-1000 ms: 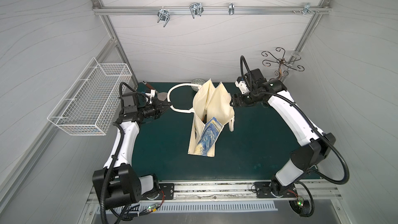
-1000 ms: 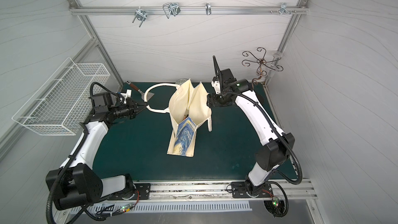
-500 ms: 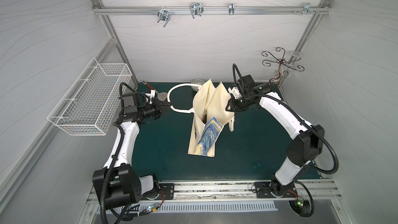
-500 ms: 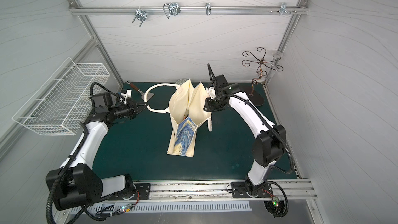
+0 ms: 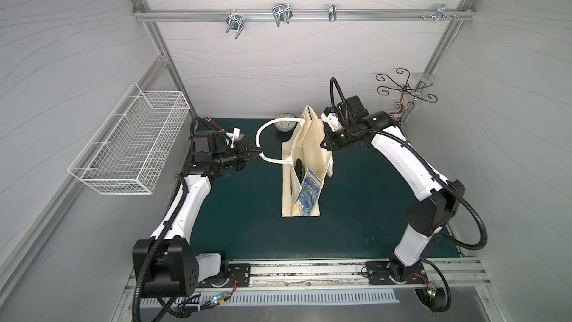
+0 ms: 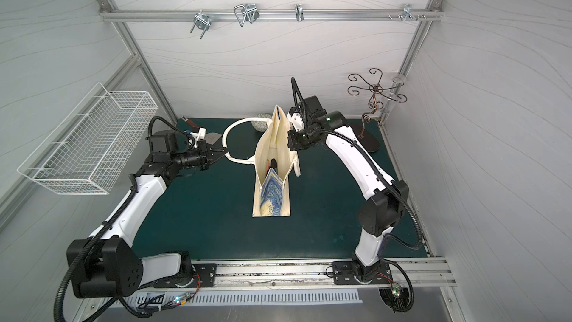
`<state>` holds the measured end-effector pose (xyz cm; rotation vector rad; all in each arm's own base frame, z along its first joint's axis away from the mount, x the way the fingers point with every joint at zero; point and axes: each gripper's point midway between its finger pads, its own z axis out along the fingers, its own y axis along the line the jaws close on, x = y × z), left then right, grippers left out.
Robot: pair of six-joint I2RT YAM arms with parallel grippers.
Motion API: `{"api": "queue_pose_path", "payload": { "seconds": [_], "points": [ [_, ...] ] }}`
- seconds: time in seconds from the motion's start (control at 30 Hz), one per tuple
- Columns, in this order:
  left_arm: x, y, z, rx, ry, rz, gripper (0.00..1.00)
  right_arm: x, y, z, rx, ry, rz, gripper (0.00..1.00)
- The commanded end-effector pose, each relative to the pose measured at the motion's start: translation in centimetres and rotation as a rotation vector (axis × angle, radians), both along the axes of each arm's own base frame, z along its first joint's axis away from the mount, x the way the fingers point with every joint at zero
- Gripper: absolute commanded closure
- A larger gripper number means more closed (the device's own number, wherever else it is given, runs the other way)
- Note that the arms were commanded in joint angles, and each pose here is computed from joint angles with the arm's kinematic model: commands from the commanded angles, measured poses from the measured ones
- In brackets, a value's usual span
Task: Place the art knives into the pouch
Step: Adjust the pouch at the center of the board.
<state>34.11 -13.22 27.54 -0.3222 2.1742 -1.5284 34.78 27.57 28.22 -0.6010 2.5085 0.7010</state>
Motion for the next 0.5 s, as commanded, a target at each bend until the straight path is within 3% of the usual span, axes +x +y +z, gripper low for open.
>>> {"api": "queue_pose_path", "payload": {
  "seconds": [0.0, 0.27, 0.47],
  "points": [
    [1.8, -0.2, 4.8, -0.038, -0.123, 0.014, 1.0, 1.0, 0.7, 4.3, 0.065, -0.135, 0.035, 1.0],
    [2.2, -0.9, 10.4, -0.067, -0.215, 0.004, 1.0, 1.4, 2.8, 6.2, 0.12, -0.134, 0.104, 1.0],
    [2.0, -2.2, 9.1, -0.069, -0.193, -0.016, 1.0, 0.8, 4.6, 3.2, 0.116, -0.014, 0.192, 1.0]
  ]
}}
